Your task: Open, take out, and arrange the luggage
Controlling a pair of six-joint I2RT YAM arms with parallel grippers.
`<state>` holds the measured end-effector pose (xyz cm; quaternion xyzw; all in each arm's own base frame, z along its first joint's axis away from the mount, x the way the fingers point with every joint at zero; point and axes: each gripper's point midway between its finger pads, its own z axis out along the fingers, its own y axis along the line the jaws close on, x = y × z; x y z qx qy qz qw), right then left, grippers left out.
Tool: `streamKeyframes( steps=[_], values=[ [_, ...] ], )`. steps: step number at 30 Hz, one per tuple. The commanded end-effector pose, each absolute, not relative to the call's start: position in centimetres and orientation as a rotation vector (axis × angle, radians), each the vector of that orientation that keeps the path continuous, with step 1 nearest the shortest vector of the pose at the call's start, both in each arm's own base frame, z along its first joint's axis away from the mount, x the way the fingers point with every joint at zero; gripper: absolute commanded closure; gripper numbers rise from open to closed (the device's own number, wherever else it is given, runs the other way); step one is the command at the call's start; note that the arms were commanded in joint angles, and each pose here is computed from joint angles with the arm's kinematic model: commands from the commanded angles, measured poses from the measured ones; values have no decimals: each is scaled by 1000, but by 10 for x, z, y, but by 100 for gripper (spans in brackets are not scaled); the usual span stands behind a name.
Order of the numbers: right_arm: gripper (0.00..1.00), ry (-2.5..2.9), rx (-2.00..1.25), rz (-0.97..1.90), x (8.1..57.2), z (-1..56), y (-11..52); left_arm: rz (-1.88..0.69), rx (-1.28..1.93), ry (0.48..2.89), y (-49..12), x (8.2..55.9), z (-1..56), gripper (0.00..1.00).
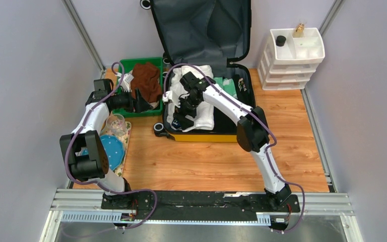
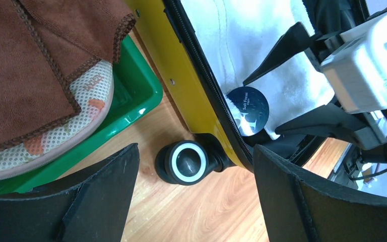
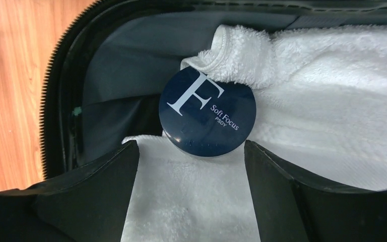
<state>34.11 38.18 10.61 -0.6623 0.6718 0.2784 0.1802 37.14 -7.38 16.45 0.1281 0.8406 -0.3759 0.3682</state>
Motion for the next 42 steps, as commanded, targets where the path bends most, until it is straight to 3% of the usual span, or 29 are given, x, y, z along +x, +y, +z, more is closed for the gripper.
streamKeyframes(
  steps=[1,19,24,26,31,40,41,42],
  values=[
    [20,1811,-1846,712,354,115,395,-945,387,2079,-75,372,186,10],
    [24,1748,-1867,667,353,97,421,-931,422,2097,-73,368,183,10],
    [18,1786,-1879,639,354,89,412,-934,429,2096,-73,369,182,10],
    [6,1810,-1872,619,357,86,408,-938,429,2098,-74,369,181,10],
    [3,1873,-1837,610,363,79,404,-946,426,2097,-74,370,180,10],
    [23,1837,-1807,663,358,108,404,-947,432,2084,-74,373,184,9],
    [35,1819,-1803,659,359,114,405,-948,433,2084,-74,373,183,10],
    [42,1801,-1790,650,360,124,405,-952,433,2083,-74,373,184,9]
  ],
)
